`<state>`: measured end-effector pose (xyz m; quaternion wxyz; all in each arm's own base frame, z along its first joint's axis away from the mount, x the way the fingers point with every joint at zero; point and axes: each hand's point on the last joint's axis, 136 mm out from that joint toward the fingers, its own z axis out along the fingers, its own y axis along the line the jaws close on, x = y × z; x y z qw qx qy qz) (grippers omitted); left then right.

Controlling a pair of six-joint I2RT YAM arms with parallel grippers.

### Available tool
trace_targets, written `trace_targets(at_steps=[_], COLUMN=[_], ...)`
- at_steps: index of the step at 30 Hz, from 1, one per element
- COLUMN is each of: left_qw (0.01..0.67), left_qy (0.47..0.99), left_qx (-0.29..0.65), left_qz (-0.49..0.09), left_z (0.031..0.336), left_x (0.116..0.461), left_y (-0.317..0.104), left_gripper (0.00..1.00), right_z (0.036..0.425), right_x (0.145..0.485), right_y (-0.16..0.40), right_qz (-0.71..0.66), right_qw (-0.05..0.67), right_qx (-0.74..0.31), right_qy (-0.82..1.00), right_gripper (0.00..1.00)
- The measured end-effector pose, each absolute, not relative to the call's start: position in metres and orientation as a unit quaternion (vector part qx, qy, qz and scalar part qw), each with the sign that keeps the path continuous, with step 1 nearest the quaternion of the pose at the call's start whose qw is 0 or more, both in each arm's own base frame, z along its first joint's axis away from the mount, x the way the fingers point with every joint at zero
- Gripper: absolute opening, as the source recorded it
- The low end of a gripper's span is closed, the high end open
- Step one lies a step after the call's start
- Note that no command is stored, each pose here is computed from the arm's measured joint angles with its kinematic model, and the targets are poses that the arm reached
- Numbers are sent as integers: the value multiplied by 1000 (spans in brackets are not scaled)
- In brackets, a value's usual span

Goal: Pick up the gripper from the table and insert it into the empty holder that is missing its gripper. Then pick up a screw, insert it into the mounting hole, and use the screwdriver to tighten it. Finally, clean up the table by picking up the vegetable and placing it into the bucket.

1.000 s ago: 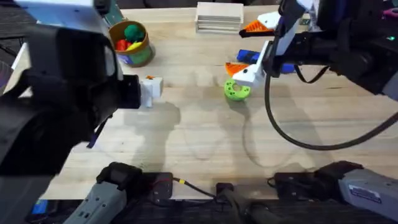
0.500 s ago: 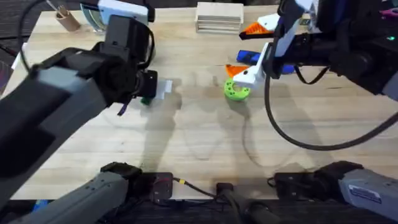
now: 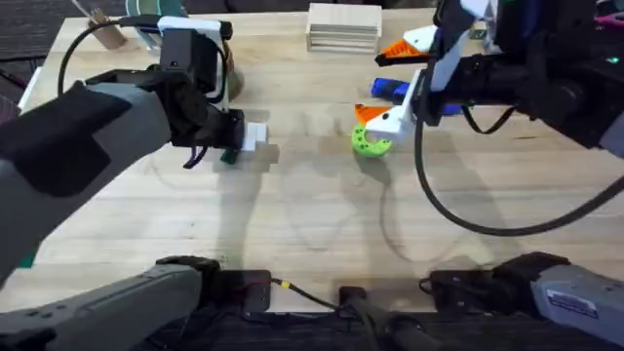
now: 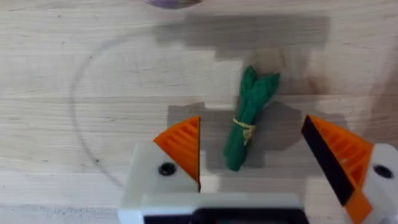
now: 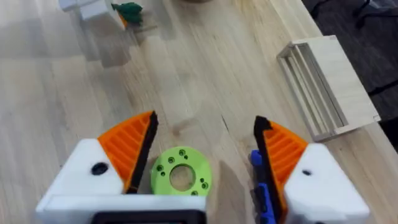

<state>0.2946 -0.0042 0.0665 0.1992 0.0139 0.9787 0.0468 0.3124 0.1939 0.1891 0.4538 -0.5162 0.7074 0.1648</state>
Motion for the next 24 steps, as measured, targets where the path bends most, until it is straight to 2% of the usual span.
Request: trace_targets(at_steps=[7, 16, 20, 24], left_qw=[206, 160, 164, 165], left_qy=[978, 987, 986, 986], left_qx=[20, 25, 27, 28], left_qz=[20, 2, -5, -10], left_z=[64, 32, 32, 32], left_x=[302, 300, 305, 305], left_y=[-4, -7, -10, -12], left_gripper=[993, 992, 997, 907], right_z=[189, 189, 189, 189], right_x=[312, 312, 312, 312], right_y=[194, 194, 194, 194], right_qz=[165, 165, 165, 165], right_qw=[454, 453, 453, 453], right_qx=[-516, -516, -516, -516], right_qy=[708, 708, 708, 708], right_gripper=[991, 991, 992, 991])
